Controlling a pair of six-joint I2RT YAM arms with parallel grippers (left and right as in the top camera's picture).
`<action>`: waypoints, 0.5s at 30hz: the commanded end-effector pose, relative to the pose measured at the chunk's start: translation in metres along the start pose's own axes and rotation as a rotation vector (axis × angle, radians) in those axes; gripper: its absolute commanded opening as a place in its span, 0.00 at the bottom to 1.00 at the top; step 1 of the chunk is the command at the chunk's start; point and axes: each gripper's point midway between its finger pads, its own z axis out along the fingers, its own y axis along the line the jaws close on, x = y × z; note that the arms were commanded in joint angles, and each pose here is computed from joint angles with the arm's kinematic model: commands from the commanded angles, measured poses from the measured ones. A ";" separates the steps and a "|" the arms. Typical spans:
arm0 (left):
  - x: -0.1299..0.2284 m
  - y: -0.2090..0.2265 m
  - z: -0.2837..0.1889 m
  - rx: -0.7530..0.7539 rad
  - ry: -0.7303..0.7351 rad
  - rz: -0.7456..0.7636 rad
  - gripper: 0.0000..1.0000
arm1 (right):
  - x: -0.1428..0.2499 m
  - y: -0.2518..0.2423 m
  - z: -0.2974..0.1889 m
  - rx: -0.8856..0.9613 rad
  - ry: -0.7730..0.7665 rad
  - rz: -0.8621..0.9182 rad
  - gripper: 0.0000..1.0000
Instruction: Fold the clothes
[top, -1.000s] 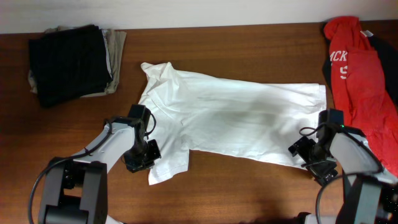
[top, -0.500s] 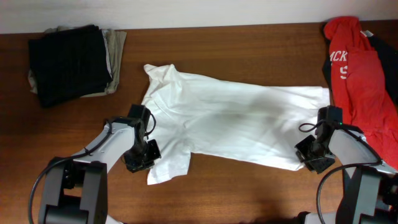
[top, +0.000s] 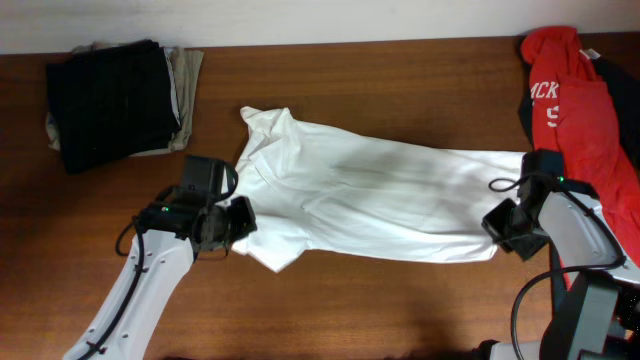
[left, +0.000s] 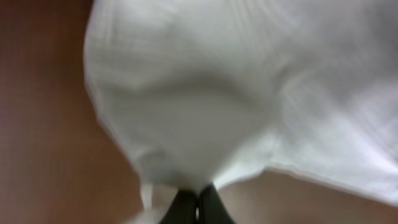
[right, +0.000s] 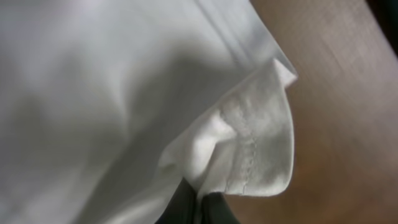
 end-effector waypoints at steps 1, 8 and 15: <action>-0.030 -0.021 -0.006 0.078 -0.117 0.043 0.01 | -0.015 0.018 -0.011 -0.088 -0.053 -0.023 0.04; -0.101 -0.054 -0.027 0.185 -0.429 0.095 0.01 | -0.040 0.046 -0.018 -0.215 -0.150 -0.028 0.04; -0.137 -0.069 -0.016 0.233 -0.548 0.112 0.01 | -0.070 0.069 -0.031 -0.315 -0.279 -0.032 0.04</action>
